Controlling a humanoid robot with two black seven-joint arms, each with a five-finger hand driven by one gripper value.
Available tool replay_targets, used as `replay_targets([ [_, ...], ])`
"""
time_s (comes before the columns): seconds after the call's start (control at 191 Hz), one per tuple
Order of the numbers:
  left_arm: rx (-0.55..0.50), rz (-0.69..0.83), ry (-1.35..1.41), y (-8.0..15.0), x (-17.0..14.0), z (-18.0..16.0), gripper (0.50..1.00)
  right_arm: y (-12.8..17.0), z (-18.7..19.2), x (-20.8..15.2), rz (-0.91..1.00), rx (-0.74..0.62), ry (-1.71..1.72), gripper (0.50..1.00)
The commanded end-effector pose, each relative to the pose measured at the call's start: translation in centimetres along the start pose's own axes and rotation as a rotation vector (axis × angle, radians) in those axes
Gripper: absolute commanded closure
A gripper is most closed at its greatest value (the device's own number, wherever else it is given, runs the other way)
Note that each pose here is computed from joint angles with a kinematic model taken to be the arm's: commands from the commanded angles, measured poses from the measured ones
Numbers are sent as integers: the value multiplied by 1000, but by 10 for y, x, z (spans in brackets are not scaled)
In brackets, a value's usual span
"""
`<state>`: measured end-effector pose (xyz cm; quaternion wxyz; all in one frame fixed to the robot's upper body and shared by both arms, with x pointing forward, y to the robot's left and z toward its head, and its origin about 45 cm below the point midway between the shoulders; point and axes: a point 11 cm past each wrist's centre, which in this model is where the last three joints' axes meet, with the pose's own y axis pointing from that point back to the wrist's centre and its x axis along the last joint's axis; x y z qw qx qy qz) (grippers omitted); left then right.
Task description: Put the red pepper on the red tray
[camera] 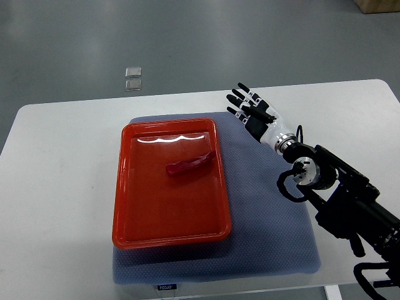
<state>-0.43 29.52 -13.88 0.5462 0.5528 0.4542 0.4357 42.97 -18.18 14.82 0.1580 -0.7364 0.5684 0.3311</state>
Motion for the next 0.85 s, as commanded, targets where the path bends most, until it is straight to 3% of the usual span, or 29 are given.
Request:
replay_targets([
  [0.0, 1, 0, 0, 0, 0, 0, 500, 7, -6, 14, 27, 63, -87, 589],
  [0.303, 1, 0, 0, 0, 0, 0, 500, 19, -31, 41, 40, 139, -182, 589],
  [0.847, 1, 0, 2, 0, 0, 0, 500, 19, -46, 43, 31, 170, -182, 587],
])
